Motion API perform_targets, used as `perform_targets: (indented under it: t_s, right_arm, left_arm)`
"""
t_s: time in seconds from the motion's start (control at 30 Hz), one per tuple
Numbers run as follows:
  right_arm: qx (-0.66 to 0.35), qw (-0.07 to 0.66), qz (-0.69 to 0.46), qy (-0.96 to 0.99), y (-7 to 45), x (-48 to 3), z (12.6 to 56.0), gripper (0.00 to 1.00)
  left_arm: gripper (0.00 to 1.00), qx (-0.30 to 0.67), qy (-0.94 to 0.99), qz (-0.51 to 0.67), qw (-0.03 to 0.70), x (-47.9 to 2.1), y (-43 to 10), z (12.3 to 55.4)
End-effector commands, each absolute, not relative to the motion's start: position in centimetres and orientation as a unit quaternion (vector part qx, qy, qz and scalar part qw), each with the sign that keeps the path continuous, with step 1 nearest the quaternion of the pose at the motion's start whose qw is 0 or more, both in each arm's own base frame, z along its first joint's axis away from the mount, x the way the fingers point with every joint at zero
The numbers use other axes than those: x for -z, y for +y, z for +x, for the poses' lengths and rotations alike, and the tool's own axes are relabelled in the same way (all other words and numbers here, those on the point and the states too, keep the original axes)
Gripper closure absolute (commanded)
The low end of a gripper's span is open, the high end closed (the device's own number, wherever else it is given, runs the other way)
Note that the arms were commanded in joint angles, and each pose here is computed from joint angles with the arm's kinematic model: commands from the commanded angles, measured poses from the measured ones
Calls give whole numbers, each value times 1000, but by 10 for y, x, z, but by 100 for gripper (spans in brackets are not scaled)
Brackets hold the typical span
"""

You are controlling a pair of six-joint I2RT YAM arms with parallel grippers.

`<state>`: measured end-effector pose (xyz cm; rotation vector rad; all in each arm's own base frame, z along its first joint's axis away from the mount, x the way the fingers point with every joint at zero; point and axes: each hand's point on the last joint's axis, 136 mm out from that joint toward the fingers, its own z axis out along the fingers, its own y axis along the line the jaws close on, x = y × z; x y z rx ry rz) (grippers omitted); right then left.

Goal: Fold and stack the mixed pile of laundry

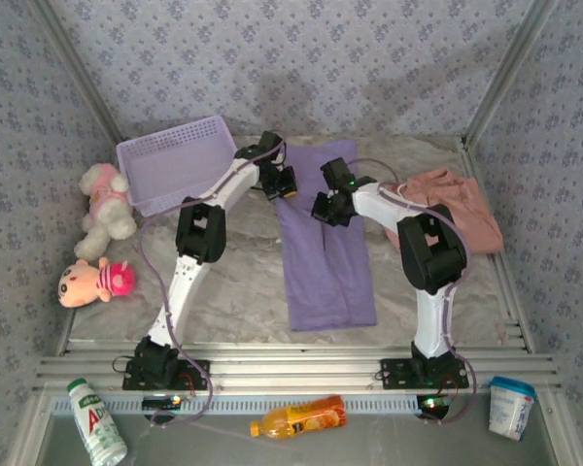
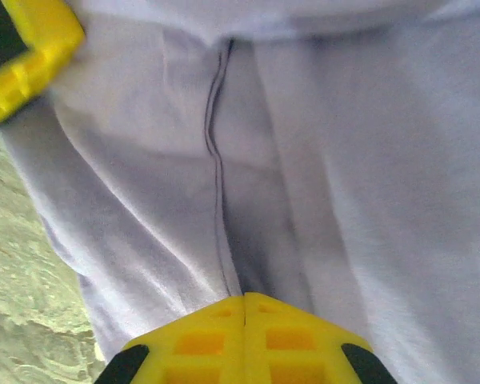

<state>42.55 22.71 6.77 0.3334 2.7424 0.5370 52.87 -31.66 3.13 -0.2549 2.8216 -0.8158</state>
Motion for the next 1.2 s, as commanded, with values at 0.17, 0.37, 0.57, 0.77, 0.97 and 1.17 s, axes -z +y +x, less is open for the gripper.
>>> perform_targets:
  t_s: [0.17,0.37,0.57,0.77,0.97,1.17]
  right_arm:
    - [-173,160,111,966,216,-67,436,72]
    - [-169,169,87,967,210,-94,410,55]
    - [-127,129,-7,984,220,-86,311,64]
    - [-103,100,-83,986,247,-42,256,64]
    - [-70,67,-151,984,272,-15,223,63]
    - [-79,48,-167,982,288,-16,206,62]
  left_arm:
    - [100,245,962,-108,62,-19,-300,513]
    - [89,253,959,-106,70,-24,-302,519]
    - [87,265,955,-111,74,-20,-303,532]
    - [87,276,952,-107,84,-21,-305,540]
    - [87,293,944,-120,93,-17,-305,553]
    - [86,323,933,-112,115,-29,-313,569]
